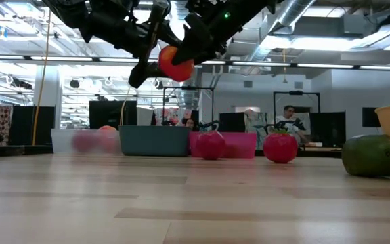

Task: Sort produce into baskets
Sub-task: Put the orange tomato into the top transparent bin

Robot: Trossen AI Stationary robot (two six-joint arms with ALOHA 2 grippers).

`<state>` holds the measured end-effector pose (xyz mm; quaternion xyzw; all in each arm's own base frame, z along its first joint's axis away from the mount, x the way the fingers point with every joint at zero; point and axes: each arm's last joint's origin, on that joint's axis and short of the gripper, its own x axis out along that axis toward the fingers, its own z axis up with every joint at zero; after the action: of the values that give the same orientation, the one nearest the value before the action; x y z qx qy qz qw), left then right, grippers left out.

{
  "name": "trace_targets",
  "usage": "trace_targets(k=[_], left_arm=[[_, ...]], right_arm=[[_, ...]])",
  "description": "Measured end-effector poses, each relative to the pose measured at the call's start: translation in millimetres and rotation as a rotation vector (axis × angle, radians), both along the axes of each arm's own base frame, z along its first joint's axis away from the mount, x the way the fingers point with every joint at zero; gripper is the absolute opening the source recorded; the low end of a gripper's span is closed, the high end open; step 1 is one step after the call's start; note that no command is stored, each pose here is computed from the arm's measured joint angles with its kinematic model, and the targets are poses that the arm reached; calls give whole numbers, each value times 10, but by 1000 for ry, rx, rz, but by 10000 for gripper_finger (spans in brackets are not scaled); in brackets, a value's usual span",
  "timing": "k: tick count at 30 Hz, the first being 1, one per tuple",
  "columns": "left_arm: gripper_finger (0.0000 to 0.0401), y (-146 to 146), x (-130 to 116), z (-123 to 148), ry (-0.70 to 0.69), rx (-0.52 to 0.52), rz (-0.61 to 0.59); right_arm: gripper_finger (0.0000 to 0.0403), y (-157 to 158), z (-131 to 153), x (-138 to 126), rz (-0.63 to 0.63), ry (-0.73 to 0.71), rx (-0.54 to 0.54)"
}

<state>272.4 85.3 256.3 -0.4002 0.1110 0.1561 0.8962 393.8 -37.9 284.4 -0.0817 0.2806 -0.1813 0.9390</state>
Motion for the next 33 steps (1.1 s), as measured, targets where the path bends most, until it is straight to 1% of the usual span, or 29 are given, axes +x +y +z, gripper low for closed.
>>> trace_targets(k=[3,8,13,20,23,26,30,33], left_arm=[[275,0,-1,-3,3,1,-1],[281,0,-1,-3,4,1,-2],[280,68,-28,-10,7,-16,-14],[280,251,-160,-76,95,-42,32],[280,352,-239,-74,118,-24,59],[280,469,-375,-46,148,-4,108],[280,614,-607,31,182,34,193],[280,700,-811,74,243,75,280]], right_arm=[[383,-1,-1,-1,0,1,0],[384,-1,-8,-5,0,9,1],[384,-3,-6,-37,1,39,-1],[384,-29,44,-131,-10,82,-3],[385,-30,41,-181,-12,125,-1],[385,-26,40,-234,-12,168,3],[385,-24,21,-258,-12,200,6],[385,-25,-3,-252,-12,213,7]])
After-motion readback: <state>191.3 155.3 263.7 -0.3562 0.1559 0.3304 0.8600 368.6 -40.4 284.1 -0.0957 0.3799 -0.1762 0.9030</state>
